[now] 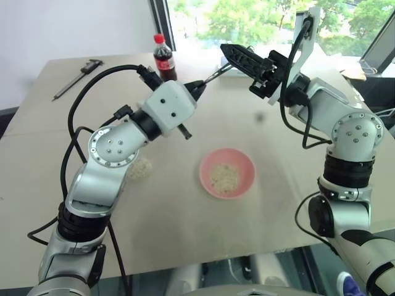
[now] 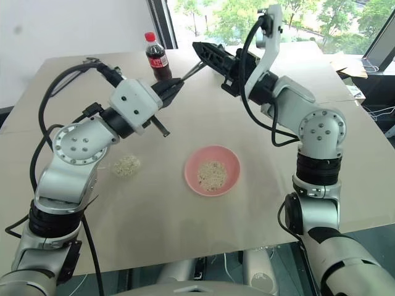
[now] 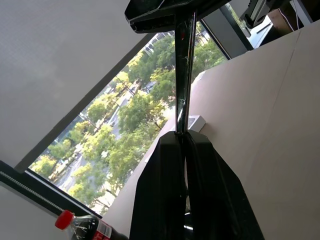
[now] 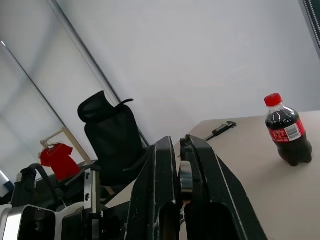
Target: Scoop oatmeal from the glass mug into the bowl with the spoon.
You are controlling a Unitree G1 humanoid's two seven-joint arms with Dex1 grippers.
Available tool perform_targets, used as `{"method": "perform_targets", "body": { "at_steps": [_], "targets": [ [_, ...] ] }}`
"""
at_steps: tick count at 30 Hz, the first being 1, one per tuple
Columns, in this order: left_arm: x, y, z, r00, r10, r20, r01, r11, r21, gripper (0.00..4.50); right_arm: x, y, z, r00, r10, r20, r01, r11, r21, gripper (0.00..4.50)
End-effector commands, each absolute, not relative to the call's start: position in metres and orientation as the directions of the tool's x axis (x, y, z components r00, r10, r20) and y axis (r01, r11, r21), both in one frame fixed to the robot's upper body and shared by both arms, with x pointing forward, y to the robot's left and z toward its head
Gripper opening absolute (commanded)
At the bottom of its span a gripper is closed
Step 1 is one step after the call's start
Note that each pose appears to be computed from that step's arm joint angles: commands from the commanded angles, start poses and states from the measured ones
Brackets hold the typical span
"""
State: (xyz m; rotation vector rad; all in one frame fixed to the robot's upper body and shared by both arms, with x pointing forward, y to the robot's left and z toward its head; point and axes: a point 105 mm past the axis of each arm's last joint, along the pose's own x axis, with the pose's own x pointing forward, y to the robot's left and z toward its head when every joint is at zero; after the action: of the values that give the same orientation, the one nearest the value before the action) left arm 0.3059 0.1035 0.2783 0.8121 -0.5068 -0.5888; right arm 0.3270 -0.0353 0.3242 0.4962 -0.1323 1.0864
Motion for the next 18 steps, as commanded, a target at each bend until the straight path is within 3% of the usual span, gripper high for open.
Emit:
{"method": "perform_targets", "body": {
  "at_steps": [1, 3, 9, 12, 14, 18],
  "targets": [
    [0.298, 0.108, 0.291, 0.71, -0.653, 0.261, 0.226, 0.564, 0.795, 1.23, 0.326, -0.04, 0.335, 0.479, 0.791, 0.381, -0.872, 0.379, 0.308, 0.0],
    [0.288, 0.108, 0.296, 0.682, -0.665, 0.304, 0.228, 0.589, 0.776, 2.23, 0.327, -0.041, 0.336, 0.482, 0.788, 0.383, -0.87, 0.379, 0.314, 0.0],
    [0.259, 0.157, 0.312, 0.739, -0.464, 0.489, 0.075, 0.777, 0.625, 2.23, 0.335, -0.052, 0.334, 0.519, 0.766, 0.379, -0.849, 0.411, 0.332, 0.0],
    [0.245, 0.204, 0.304, 0.81, -0.221, 0.543, -0.041, 0.902, 0.43, 2.23, 0.341, -0.06, 0.331, 0.548, 0.749, 0.373, -0.831, 0.437, 0.343, 0.0],
    [0.236, 0.227, 0.292, 0.845, -0.124, 0.521, -0.039, 0.956, 0.291, 2.23, 0.344, -0.063, 0.328, 0.56, 0.743, 0.366, -0.823, 0.449, 0.347, 0.0],
    [0.211, 0.259, 0.263, 0.912, -0.097, 0.399, -0.017, 0.962, 0.274, 2.23, 0.35, -0.067, 0.324, 0.573, 0.739, 0.354, -0.814, 0.461, 0.354, 0.0]
  ]
}}
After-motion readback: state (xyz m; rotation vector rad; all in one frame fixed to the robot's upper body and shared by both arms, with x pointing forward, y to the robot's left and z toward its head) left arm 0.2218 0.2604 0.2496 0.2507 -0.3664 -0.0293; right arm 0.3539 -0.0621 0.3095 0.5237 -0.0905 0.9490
